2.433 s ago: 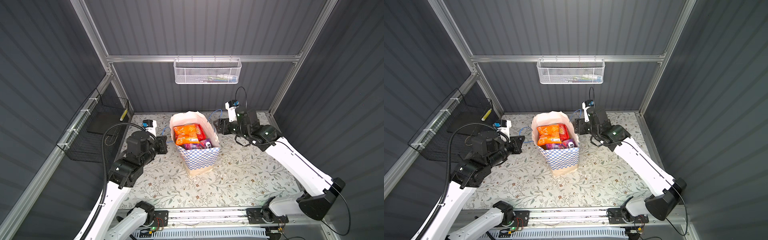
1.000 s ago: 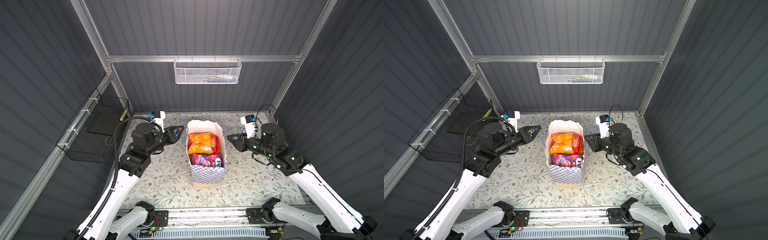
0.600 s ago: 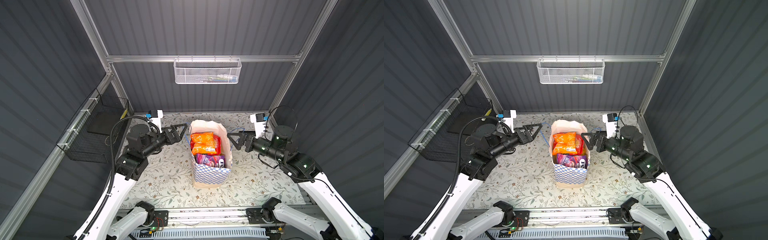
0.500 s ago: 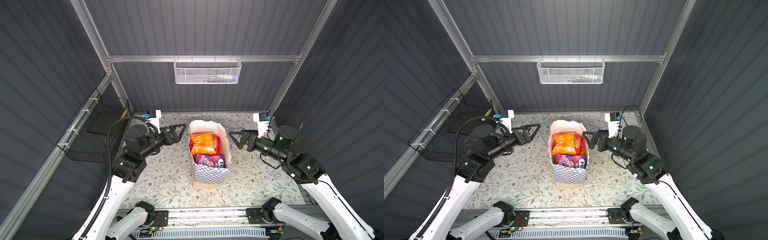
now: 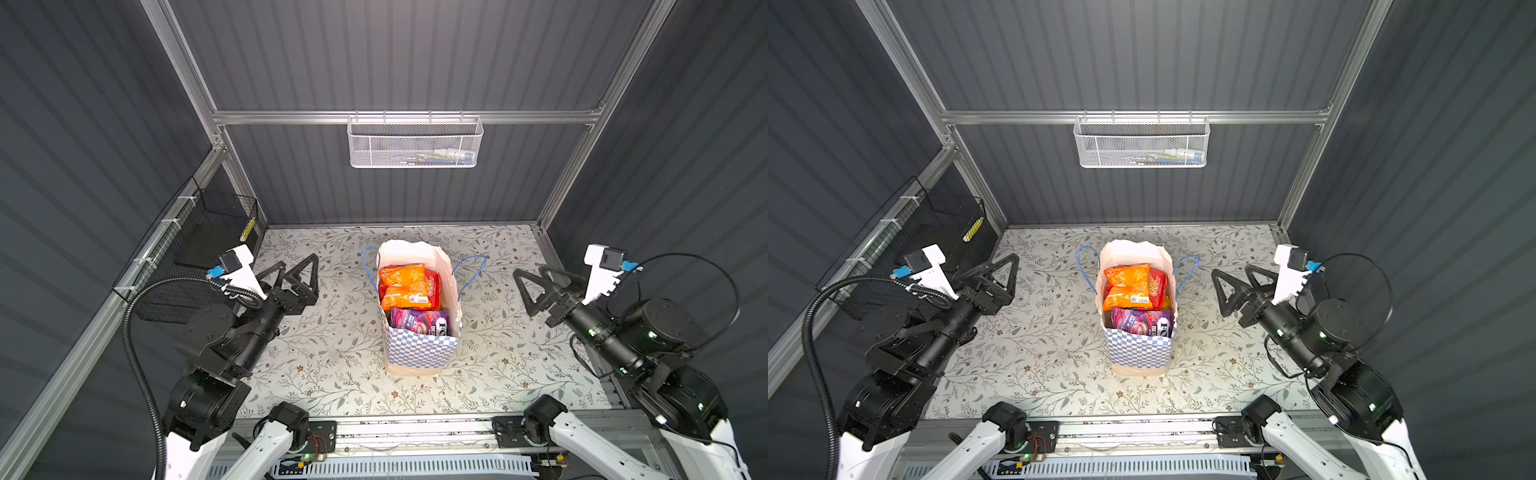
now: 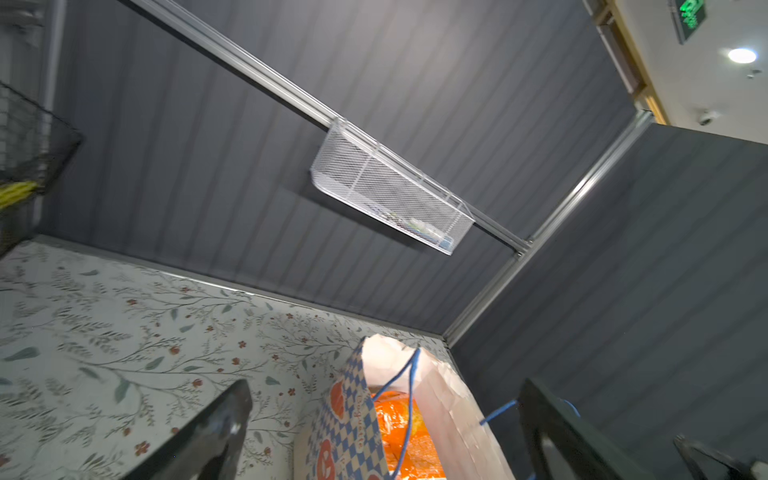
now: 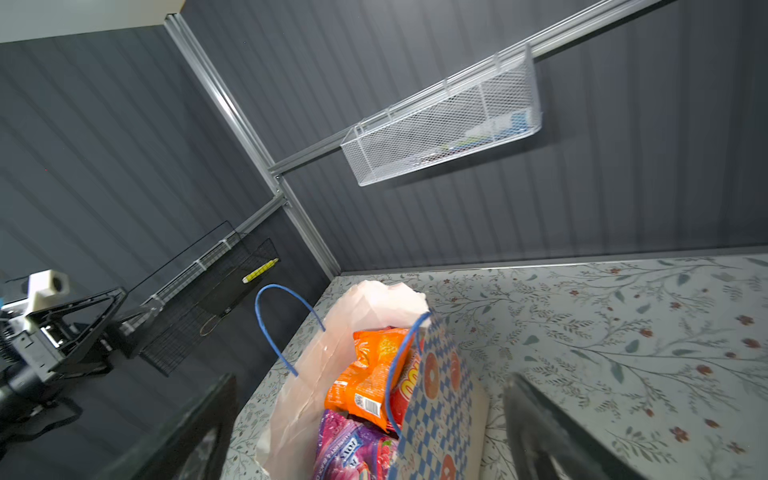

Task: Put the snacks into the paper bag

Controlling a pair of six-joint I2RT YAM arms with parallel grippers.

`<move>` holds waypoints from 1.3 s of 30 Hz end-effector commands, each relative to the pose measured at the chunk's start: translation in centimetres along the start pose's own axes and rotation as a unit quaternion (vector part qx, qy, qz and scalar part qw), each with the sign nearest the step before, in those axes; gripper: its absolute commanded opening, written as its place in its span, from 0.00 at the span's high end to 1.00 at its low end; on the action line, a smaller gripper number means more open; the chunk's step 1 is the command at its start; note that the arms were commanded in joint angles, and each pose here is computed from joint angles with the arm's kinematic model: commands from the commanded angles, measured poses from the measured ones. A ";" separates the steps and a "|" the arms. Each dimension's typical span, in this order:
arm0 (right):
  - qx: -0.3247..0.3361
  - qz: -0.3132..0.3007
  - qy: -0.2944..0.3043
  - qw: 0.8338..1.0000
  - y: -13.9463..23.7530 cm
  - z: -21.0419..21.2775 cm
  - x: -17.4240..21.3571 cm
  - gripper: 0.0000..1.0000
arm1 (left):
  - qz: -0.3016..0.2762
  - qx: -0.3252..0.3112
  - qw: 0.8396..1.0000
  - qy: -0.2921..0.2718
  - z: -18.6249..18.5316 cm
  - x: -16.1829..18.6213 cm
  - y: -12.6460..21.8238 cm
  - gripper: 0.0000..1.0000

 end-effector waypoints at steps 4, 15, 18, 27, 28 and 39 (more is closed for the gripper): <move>0.154 -0.013 0.015 0.988 -0.6 -5.1 2.6 0.01 | 0.088 -0.162 0.983 -0.013 4.6 5.8 -1.9 0.00; 0.324 -0.100 0.107 0.935 -4.9 -14.5 8.1 0.01 | 0.098 -0.399 0.907 -0.088 12.9 17.3 -6.7 0.00; 0.326 -0.121 0.111 0.931 -5.7 -17.8 9.7 0.01 | 0.066 -0.441 0.888 -0.108 14.7 19.7 -7.1 0.00; 0.389 -0.115 0.089 0.910 -5.7 -27.0 12.7 0.01 | 0.073 -0.446 0.854 -0.257 16.1 20.9 -9.5 0.00; 0.395 -0.123 0.100 0.905 -5.6 -27.6 13.0 0.01 | 0.073 -0.445 0.853 -0.262 16.5 21.1 -9.7 0.00; 0.401 -0.124 0.129 0.899 -6.8 -30.1 14.1 0.01 | 0.115 -0.431 0.850 -0.280 20.8 25.5 -12.2 0.00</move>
Point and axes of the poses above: each gripper's point midway between its finger pads, its own y axis back along the fingers, its own z axis along the line the jaws close on, x = y × z, the point moved 7 cm from there along y, back along the fingers, and after that the axes turned 9 degrees about -y, right-handed, at the moved point
